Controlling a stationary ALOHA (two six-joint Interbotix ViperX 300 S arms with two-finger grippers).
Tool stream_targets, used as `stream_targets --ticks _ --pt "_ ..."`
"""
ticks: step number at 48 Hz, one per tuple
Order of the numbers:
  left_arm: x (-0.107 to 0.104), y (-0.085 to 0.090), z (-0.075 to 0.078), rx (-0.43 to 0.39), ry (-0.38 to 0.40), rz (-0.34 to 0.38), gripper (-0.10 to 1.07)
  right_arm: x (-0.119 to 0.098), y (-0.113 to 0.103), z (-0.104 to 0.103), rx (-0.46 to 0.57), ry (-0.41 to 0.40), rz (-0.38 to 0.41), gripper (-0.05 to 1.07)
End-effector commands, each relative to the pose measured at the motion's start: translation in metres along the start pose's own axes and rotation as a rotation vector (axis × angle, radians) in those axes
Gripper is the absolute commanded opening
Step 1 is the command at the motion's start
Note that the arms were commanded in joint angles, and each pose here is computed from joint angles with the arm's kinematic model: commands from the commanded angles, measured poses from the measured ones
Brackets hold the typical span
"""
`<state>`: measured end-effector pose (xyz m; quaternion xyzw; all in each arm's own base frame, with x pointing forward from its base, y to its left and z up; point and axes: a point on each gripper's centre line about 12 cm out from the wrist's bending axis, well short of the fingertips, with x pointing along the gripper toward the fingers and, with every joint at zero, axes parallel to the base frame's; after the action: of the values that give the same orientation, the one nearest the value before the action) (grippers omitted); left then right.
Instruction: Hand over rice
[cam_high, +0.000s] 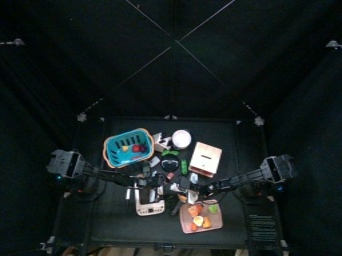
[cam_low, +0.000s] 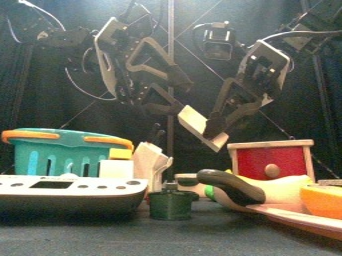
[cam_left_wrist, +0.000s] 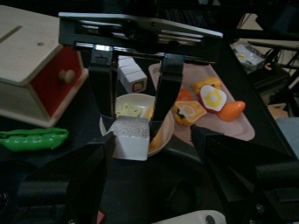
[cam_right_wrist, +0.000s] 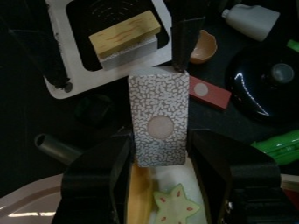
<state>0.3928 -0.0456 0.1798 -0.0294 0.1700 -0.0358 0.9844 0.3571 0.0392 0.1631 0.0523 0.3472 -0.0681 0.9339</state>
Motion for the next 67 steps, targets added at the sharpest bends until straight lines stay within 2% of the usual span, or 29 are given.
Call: stream_targets --ticks 1,32,46,67 --pt "0.000 0.001 0.011 0.001 -0.031 0.002 1.00 -0.006 0.004 0.016 0.002 -0.046 0.016 0.59" --pt "-0.011 0.014 0.008 -0.010 -0.024 0.033 1.00 -0.007 0.006 0.013 0.002 -0.040 0.021 0.59" --pt "-0.003 0.016 0.003 -0.011 -0.010 0.039 1.00 -0.007 0.007 0.015 -0.001 -0.045 0.022 0.59" --pt "0.012 0.019 0.004 0.012 -0.015 0.039 0.99 -0.007 0.006 0.016 -0.002 -0.047 0.021 0.59"
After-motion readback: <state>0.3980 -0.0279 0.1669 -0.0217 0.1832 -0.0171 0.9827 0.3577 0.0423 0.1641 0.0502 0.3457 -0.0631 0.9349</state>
